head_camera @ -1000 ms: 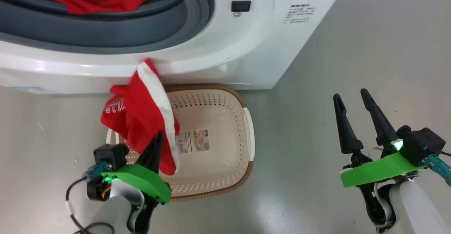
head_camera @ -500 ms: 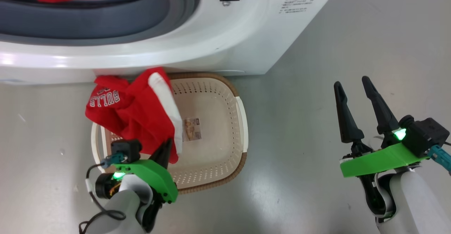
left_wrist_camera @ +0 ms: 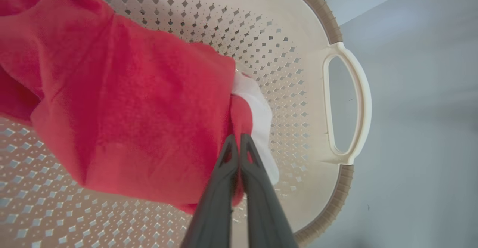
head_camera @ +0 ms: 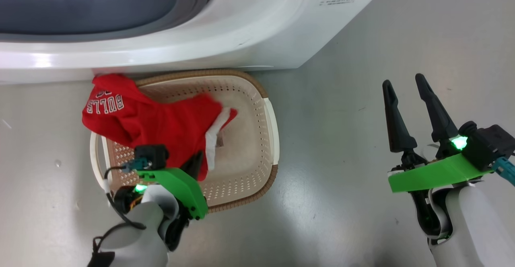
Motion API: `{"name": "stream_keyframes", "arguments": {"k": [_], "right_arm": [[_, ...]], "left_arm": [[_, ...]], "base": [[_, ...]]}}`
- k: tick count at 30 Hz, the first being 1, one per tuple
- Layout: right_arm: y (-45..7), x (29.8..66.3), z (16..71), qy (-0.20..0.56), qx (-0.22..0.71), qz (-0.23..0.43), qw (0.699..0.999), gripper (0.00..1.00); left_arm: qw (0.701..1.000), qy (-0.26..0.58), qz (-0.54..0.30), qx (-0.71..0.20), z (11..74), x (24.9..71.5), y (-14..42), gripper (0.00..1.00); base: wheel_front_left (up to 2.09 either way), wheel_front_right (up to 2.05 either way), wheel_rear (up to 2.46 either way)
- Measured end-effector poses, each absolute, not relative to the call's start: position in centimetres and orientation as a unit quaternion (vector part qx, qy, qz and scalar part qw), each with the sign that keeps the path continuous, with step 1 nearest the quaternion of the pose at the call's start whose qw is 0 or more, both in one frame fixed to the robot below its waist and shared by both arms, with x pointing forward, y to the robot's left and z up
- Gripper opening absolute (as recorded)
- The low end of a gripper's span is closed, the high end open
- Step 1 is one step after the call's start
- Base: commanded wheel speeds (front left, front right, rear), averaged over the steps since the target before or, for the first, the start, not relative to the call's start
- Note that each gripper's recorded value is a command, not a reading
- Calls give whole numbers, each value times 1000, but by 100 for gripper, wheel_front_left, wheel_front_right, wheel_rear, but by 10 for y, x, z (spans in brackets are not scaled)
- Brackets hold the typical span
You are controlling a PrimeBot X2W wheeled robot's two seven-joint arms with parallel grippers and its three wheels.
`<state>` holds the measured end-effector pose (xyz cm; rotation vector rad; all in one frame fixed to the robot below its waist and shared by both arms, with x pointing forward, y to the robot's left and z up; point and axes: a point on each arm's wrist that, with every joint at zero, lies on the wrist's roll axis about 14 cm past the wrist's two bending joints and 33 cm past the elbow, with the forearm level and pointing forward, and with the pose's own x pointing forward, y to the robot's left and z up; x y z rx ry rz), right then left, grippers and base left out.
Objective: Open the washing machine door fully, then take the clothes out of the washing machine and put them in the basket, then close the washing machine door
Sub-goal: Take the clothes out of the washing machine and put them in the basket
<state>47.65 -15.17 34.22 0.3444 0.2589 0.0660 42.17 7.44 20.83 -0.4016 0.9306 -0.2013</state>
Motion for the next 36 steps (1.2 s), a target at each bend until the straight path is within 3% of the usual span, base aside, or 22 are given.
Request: {"name": "stream_keyframes", "arguments": {"k": [2,4,5,7,8,24,36], "right_arm": [[-152,479,342,127,171,33,977,100],[-152,479,340,128,171,32,976,100],[-152,479,340,129,171,32,976,100],[-152,478,340,129,171,32,976,100],[-152,479,340,129,171,32,976,100],[-148,479,357,114,169,42,978,100],[-148,468,377,102,163,50,980,100]], "left_arm": [[869,448,-96,-186,206,423,76,0],[869,449,-95,-185,204,423,77,19],[869,451,-94,-183,203,423,78,39],[870,449,-89,-182,203,425,81,95],[872,447,-88,-181,203,426,82,100],[885,422,-74,-183,223,432,93,100],[913,356,-60,-192,265,452,113,100]], "base": [[0,0,0],[0,0,0],[0,0,0],[0,0,0],[0,0,0],[0,0,0],[0,0,0]]}}
